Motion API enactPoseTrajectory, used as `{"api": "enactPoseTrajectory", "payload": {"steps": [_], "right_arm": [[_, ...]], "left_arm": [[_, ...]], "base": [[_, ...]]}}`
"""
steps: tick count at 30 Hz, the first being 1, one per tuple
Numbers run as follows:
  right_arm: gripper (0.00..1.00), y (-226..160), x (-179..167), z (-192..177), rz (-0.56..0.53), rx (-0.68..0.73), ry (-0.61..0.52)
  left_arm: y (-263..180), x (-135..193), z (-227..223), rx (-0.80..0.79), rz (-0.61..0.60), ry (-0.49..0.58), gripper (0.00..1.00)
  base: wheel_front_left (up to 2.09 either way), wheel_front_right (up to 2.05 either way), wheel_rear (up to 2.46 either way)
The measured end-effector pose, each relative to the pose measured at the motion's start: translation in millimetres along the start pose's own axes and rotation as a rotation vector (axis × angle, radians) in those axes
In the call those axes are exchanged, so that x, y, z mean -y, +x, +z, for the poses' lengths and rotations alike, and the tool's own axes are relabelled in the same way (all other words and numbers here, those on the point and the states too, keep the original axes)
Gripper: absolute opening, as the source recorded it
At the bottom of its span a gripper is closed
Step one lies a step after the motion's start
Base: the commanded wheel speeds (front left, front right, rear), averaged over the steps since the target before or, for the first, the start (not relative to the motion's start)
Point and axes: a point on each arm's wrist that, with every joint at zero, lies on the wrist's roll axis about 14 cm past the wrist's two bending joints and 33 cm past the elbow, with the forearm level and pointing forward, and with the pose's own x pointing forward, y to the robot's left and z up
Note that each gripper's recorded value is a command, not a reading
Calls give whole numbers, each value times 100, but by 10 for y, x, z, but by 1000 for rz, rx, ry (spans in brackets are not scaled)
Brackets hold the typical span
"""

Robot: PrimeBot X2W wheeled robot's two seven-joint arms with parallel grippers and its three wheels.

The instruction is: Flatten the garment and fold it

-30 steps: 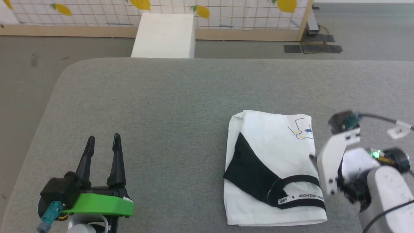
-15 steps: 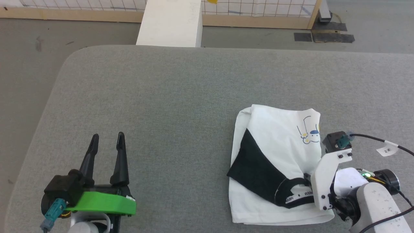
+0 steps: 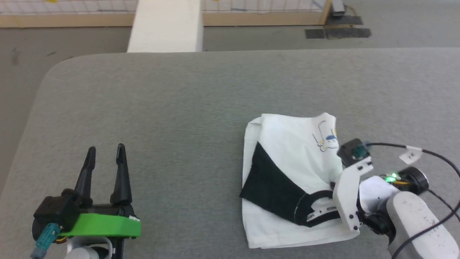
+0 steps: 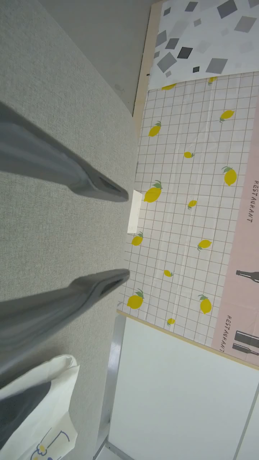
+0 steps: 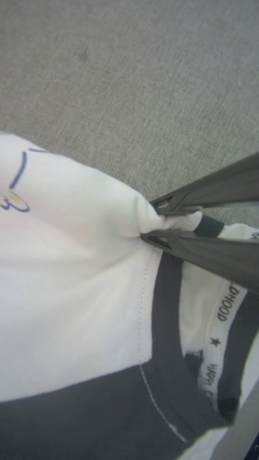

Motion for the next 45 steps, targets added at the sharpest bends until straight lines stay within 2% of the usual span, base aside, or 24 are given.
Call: {"api": "enactPoseTrajectory", "payload": {"steps": [6,13,16,20,27,33,35,45], "right_arm": [[0,-201,401,17,-82,2,-33],[0,-431,942,-71,-214,6,9],[0,-536,1268,-162,-289,-6,42],[0,-646,1723,-297,-393,-43,72],[0,-843,2497,-482,-577,-105,100],[0,-742,2859,-532,-668,-182,85],[0,-760,3099,-614,-735,-227,110],[0,-960,3497,-655,-891,-249,174]], "left_arm": [[227,355,-110,-8,-107,-33,100],[511,893,-305,-32,-274,-70,100],[671,1095,-347,-27,-337,-84,100],[851,1197,-461,-39,-383,-82,100],[1098,1035,-718,-72,-361,-55,100],[1172,668,-1063,-139,-284,-14,100],[1142,437,-1247,-185,-237,12,100],[1023,145,-1377,-239,-184,52,100]], "base": [[0,0,0],[0,0,0],[0,0,0],[0,0,0],[0,0,0],[0,0,0],[0,0,0],[0,0,0]]}}
